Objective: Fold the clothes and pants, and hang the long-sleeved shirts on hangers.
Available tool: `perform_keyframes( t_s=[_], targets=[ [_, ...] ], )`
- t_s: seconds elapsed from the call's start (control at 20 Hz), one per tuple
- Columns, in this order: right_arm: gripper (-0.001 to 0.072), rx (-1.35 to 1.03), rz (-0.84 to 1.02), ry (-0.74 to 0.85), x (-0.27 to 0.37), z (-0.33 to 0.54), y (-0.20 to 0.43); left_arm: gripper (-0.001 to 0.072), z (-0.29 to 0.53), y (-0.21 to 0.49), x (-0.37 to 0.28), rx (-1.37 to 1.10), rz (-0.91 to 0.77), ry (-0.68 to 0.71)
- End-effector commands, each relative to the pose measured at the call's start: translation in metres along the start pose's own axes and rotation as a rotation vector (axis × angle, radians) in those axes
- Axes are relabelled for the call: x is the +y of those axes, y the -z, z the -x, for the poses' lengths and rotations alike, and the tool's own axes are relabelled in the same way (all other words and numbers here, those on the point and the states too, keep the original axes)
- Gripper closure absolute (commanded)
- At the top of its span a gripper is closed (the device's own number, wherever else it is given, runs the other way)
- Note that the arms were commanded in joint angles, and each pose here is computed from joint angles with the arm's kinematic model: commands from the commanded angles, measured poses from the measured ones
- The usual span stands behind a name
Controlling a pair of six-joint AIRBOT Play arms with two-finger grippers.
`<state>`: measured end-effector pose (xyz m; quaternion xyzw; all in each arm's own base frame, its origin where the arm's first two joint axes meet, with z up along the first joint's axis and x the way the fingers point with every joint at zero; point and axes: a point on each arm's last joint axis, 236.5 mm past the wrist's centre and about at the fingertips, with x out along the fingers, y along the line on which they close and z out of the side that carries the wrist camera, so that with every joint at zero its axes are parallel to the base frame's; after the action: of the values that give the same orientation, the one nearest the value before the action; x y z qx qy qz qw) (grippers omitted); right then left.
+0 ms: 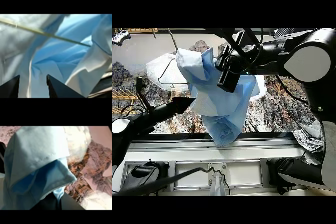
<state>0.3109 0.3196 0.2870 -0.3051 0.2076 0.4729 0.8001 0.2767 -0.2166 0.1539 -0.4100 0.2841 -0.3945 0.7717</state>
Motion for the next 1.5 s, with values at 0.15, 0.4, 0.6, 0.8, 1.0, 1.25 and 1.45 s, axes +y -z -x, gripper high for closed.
perform_keyframes(
  t_s=[0.15,0.4,0.6,0.8,1.0,1.25,1.45],
  targets=[
    [0.0690,0.002,-0.019,-0.038,0.010,0.003,0.001,0.0695,-0.005,-0.010,0.016,-0.063,-0.034,-0.083],
    [0.0690,-0.050,-0.074,-0.025,0.011,0.024,-0.011,0.0695,-0.001,-0.026,0.030,-0.131,-0.040,-0.146],
    [0.0691,-0.117,-0.209,-0.022,0.010,0.031,-0.026,0.0694,0.000,-0.034,0.029,-0.168,-0.009,-0.138],
    [0.0691,-0.123,-0.238,-0.036,0.012,0.032,-0.028,0.0694,0.004,-0.050,0.035,-0.239,0.023,-0.162],
    [0.0692,-0.181,-0.278,-0.069,0.019,0.040,-0.042,0.0695,0.012,-0.068,0.051,-0.322,0.023,-0.232],
    [0.0692,-0.190,-0.266,-0.042,0.014,0.047,-0.042,0.0695,0.023,-0.083,0.063,-0.386,0.027,-0.282],
    [0.0692,-0.172,-0.251,0.002,0.006,0.049,-0.037,0.0696,0.035,-0.096,0.072,-0.426,0.034,-0.305]
  ],
)
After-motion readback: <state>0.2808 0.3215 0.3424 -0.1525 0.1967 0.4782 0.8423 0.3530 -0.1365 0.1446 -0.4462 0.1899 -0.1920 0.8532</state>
